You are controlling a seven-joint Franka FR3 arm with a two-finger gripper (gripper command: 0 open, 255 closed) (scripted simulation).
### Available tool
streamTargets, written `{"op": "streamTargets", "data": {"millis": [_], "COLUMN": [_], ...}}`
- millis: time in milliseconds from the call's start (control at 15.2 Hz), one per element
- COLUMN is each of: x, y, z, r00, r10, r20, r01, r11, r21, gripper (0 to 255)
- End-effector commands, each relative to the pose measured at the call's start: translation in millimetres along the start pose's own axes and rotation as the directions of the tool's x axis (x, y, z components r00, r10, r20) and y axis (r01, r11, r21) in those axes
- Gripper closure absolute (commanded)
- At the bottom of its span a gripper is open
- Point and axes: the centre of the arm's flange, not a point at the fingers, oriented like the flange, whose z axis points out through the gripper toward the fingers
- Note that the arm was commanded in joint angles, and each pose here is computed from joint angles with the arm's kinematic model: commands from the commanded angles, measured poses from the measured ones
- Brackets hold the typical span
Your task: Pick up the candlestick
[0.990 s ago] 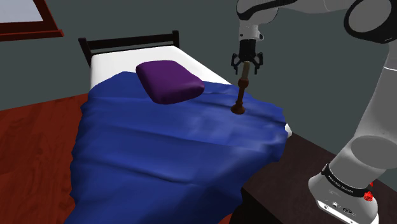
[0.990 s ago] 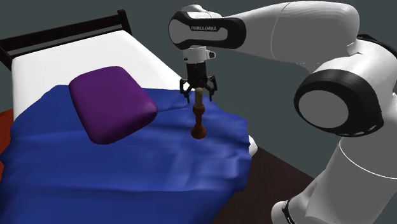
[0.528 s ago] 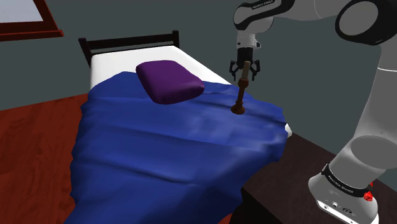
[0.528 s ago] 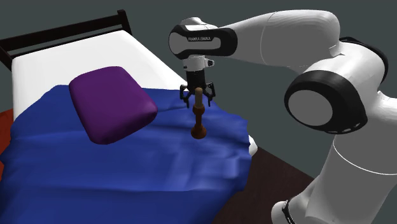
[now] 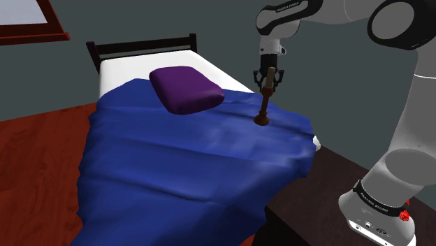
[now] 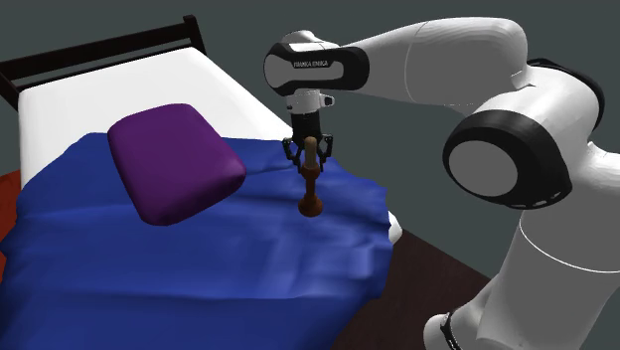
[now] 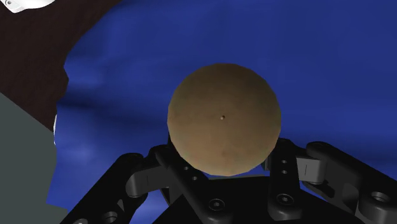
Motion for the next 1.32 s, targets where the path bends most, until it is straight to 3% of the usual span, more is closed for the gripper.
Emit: {"op": "streamTargets", "data": {"millis": [0,198,1254], "x": [0,0,-34], "y": [0,-1,8], "z": [1,1,-71], "r00": [1.000,1.000,1.000], "r10": [0.001,0.000,0.000], "r20": [0.001,0.001,0.001], "r01": [-0.001,0.000,0.000], "r11": [1.000,1.000,1.000], "r21": [-0.001,-0.002,-0.002], "gripper": [255,255,255]}}
